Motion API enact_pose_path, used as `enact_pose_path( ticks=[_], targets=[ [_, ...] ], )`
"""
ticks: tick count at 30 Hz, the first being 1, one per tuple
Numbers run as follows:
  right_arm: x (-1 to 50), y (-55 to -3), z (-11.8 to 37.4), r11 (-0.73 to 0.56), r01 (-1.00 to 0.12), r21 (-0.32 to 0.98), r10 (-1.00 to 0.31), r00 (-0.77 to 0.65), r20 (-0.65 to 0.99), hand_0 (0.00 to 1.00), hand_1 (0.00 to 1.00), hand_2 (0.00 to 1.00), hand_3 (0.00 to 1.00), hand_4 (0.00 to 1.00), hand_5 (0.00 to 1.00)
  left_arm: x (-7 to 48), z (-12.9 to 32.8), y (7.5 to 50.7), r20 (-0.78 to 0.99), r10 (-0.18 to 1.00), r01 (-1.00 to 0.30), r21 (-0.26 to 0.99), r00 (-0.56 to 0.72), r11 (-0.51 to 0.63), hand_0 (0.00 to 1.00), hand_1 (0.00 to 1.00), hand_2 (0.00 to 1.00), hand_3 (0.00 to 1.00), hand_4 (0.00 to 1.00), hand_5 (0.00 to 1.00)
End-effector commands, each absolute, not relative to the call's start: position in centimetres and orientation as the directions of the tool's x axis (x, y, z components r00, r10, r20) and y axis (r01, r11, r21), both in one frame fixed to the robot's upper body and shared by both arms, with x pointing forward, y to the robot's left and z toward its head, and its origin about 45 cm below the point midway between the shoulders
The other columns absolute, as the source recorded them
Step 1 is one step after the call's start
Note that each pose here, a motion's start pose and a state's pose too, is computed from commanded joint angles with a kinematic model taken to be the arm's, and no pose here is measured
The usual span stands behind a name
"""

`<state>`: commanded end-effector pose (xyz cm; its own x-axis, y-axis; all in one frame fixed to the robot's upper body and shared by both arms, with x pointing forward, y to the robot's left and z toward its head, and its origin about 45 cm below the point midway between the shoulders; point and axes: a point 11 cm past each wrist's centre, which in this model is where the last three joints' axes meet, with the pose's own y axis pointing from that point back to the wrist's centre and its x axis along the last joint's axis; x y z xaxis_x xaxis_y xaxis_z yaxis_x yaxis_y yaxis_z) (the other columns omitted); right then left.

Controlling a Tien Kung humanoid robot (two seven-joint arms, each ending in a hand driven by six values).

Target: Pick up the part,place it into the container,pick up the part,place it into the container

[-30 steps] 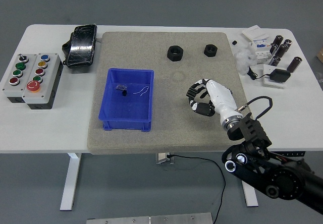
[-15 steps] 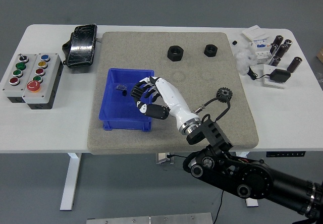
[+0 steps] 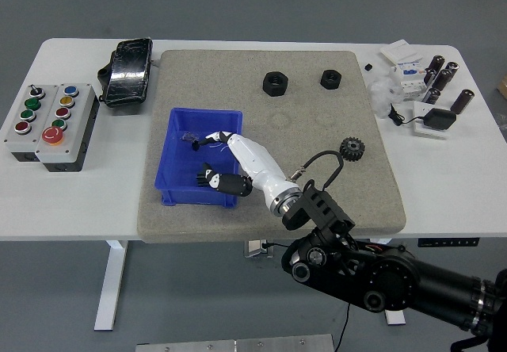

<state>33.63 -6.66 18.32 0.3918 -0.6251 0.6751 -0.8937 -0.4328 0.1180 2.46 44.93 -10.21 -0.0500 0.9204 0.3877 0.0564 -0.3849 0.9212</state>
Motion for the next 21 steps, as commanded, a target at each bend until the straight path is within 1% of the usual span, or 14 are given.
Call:
enact_pose_path(
  ticks=[4,5,8,10,11,16,17,21],
  targets=[
    [33.6,-6.6,18.5,-0.432,-0.896,0.105,-0.634,0.384,0.671,0.835,0.857,0.804,0.731,0.567,0.165,2.5,-10.2,44.9,0.387,0.921,0.055,0.921,-0.05,-0.385,0.662,0.627,0.586,0.621,0.685,0.502],
    [33.8,-6.7,18.7,-0.423,-0.901,0.093,-0.646,0.372,0.667,0.813,0.831,0.783,0.718,0.575,0.162,2.5,-10.2,44.9,0.387,0.921,0.054,0.921,-0.05,-0.385,0.662,0.627,0.586,0.621,0.686,0.506],
    [34.5,-7.7,19.4,-0.379,-0.924,0.056,-0.68,0.319,0.661,0.813,0.831,0.783,0.718,0.575,0.162,2.5,-10.2,44.9,0.387,0.921,0.054,0.922,-0.049,-0.384,0.662,0.627,0.586,0.621,0.686,0.506],
    [35.5,-9.3,19.6,-0.313,-0.948,0.048,-0.683,0.26,0.683,0.813,0.831,0.783,0.718,0.575,0.162,2.5,-10.2,44.9,0.386,0.921,0.054,0.922,-0.049,-0.384,0.662,0.627,0.586,0.621,0.686,0.506],
    [36.1,-10.4,19.5,-0.277,-0.959,0.053,-0.672,0.233,0.703,0.784,0.81,0.782,0.72,0.587,0.157,2.5,-10.2,44.8,0.386,0.921,0.054,0.922,-0.049,-0.383,0.662,0.627,0.586,0.621,0.687,0.507],
    [38.3,-17.1,18.2,-0.089,-0.986,0.145,-0.539,0.169,0.825,0.784,0.81,0.782,0.72,0.587,0.157,2.3,-10.3,44.8,0.385,0.922,0.058,0.922,-0.05,-0.382,0.662,0.627,0.586,0.621,0.687,0.507],
    [38.6,-18.4,18.0,-0.045,-0.985,0.166,-0.508,0.166,0.845,0.81,0.83,0.831,0.832,0.812,0.393,2.3,-10.3,44.7,0.385,0.922,0.059,0.922,-0.051,-0.382,0.662,0.627,0.586,0.621,0.689,0.509],
    [39.0,-21.7,17.7,0.082,-0.973,0.215,-0.426,0.161,0.891,0.81,0.83,0.831,0.832,0.812,0.393,2.2,-10.3,44.7,0.383,0.922,0.06,0.923,-0.05,-0.38,0.662,0.627,0.586,0.621,0.689,0.509]
  ],
)
